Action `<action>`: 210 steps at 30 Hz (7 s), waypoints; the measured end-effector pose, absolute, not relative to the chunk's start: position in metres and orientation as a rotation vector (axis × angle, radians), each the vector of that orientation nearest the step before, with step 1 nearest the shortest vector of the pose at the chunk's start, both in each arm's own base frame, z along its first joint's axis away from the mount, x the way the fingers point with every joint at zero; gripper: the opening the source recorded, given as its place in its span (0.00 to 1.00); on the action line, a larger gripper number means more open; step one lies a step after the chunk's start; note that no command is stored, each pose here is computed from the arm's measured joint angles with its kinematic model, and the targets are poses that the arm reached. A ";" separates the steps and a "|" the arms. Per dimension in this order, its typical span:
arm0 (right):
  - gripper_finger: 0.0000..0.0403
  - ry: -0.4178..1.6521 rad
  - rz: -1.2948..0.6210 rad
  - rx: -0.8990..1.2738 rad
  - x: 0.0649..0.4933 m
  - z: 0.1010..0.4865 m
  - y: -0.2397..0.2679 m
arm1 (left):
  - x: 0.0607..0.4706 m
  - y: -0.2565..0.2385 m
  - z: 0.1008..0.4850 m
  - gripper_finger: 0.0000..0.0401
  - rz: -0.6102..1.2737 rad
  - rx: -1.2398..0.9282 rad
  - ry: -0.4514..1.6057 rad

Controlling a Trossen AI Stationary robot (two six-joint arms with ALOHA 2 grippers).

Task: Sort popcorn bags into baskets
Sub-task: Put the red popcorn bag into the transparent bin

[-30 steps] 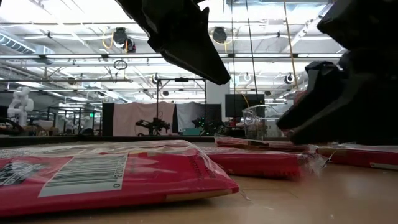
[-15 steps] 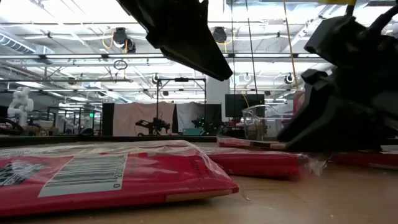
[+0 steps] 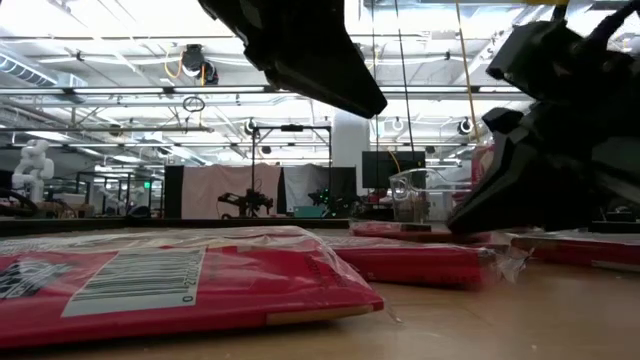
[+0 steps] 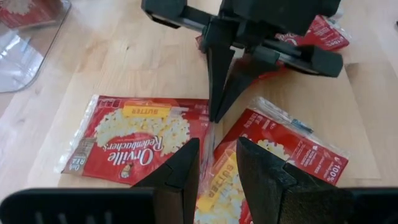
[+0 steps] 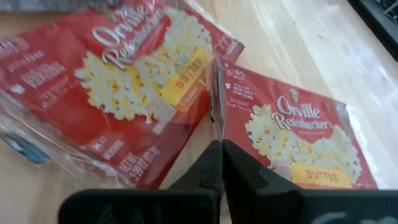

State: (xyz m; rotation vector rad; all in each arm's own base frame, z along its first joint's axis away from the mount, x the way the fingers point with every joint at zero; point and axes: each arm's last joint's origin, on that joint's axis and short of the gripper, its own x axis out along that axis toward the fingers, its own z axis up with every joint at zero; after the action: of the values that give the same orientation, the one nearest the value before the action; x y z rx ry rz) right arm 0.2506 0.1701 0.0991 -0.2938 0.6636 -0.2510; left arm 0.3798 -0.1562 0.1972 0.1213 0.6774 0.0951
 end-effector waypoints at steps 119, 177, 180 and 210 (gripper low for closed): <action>0.62 -0.078 -0.629 0.947 0.257 0.158 0.073 | 0.380 -0.082 0.172 0.02 0.307 0.188 0.326; 0.00 0.068 -0.647 0.360 0.194 0.295 0.040 | 0.353 -0.006 0.202 0.51 0.582 0.134 0.549; 0.00 0.097 -0.675 0.300 0.189 0.317 0.036 | 0.353 -0.002 0.201 0.48 0.577 0.123 0.562; 0.00 -0.099 -0.542 0.120 0.204 0.363 0.055 | 0.439 -0.028 0.185 0.70 -0.253 -0.359 -0.245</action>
State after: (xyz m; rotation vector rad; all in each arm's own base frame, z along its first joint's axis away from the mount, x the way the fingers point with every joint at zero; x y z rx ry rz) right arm 0.2037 0.0554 0.3626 0.1204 -0.0993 -0.5418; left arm 0.4390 -0.0277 0.1849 -0.3587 -0.2446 -0.2531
